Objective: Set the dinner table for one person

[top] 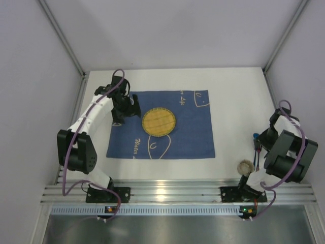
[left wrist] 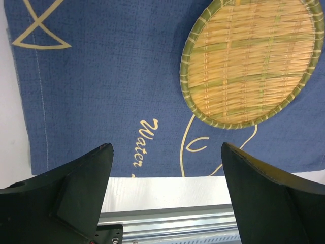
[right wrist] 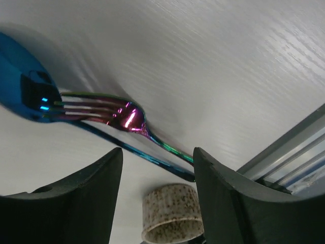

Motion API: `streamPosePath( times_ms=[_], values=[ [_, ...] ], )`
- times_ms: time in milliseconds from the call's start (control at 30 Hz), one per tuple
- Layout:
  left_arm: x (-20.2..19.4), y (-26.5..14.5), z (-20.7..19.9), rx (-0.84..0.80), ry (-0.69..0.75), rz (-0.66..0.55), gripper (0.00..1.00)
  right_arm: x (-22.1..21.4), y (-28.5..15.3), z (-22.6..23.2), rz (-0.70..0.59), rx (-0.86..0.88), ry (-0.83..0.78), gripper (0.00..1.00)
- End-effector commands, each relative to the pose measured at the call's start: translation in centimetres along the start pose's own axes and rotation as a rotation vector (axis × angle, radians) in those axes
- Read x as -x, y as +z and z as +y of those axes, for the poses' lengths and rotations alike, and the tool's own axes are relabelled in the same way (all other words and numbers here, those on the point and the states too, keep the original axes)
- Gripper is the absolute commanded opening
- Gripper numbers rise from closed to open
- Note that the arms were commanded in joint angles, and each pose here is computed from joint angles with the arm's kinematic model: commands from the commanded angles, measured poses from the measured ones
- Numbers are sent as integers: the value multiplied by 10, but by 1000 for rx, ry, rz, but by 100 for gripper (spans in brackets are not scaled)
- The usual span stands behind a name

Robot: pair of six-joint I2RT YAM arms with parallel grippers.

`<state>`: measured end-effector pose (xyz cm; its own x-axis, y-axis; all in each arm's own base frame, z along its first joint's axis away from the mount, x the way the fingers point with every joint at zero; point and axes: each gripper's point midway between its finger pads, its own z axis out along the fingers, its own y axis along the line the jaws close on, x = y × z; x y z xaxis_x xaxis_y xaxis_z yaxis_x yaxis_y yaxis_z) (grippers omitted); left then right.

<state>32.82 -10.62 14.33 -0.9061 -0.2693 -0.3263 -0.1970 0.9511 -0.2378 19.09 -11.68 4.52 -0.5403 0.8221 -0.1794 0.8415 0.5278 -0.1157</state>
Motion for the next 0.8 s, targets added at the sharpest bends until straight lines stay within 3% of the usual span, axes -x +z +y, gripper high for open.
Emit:
streamPosePath(
  times_ms=[0,133,267,300,400,767],
  values=[
    [0,7,-7,-8,6,54,92,2,23,4,13,-9,7,58],
    [0,16,-20,-21,5,67,92,0,45,18,54,17,-12,53],
    [0,21,-25,-1,10,72,91,8,53,37,76,27,-37,34],
    [-1,22,-26,1,10,75,91,7,57,42,93,30,-44,20],
    [0,22,-25,7,1,72,91,15,54,64,87,52,-78,2],
    [-5,18,-19,27,-50,46,91,32,23,212,42,162,-302,0]
  ],
)
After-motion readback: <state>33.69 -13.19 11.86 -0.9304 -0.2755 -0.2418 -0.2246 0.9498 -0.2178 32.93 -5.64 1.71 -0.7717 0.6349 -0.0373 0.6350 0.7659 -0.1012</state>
